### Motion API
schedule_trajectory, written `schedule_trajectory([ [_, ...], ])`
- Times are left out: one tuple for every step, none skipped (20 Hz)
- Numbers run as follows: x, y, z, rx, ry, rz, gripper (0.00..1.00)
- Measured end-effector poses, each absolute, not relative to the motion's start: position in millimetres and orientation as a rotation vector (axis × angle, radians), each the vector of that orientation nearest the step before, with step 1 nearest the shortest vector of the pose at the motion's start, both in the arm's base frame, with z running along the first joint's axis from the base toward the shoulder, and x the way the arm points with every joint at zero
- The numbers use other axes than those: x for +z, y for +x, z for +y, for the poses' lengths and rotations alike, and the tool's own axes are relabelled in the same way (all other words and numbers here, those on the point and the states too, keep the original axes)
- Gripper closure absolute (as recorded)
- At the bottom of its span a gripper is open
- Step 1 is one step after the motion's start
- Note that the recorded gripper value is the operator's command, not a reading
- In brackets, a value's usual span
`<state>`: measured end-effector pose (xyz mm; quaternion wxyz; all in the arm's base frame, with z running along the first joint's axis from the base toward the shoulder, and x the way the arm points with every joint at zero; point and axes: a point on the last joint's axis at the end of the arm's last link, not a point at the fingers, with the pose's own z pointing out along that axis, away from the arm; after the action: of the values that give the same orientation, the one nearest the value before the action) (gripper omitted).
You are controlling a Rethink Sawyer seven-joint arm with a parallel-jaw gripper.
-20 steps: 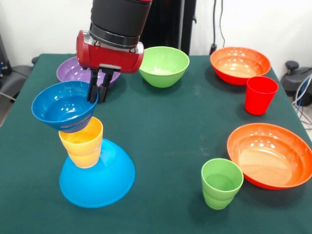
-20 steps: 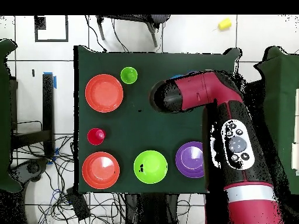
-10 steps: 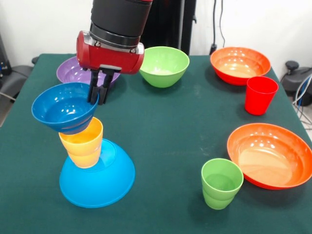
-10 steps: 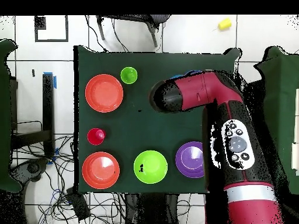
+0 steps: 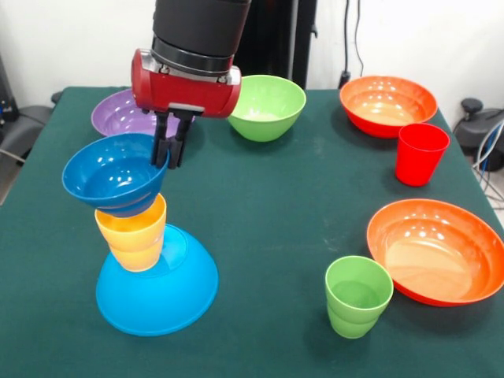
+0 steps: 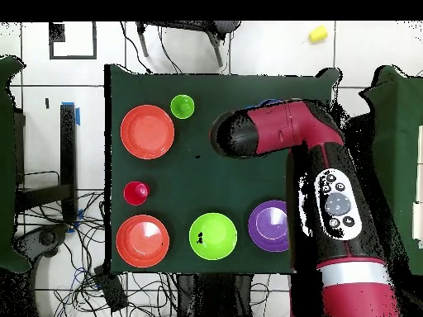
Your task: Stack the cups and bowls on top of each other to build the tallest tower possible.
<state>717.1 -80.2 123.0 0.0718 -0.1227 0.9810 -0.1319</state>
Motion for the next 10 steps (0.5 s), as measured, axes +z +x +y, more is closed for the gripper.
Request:
schedule_trajectory([
  [123.7, 717.7, -79.0, -0.386, -0.359, 2.951, 1.00],
  [124.1, 718.0, -78.3, -0.380, -0.355, 2.952, 1.00],
  [124.5, 718.3, -77.6, -0.375, -0.350, 2.953, 1.00],
  [124.6, 718.4, -77.3, -0.372, -0.348, 2.953, 1.00],
  [124.9, 718.7, -76.8, -0.368, -0.344, 2.954, 1.00],
  [125.0, 718.7, -76.7, -0.367, -0.343, 2.954, 1.00],
  [125.0, 718.7, -76.7, -0.367, -0.343, 2.954, 1.00],
  [125.0, 718.7, -76.6, -0.367, -0.343, 2.955, 1.00],
  [125.0, 718.7, -76.4, -0.367, -0.343, 2.954, 1.00],
  [125.0, 718.7, -76.3, -0.367, -0.344, 2.954, 1.00],
])
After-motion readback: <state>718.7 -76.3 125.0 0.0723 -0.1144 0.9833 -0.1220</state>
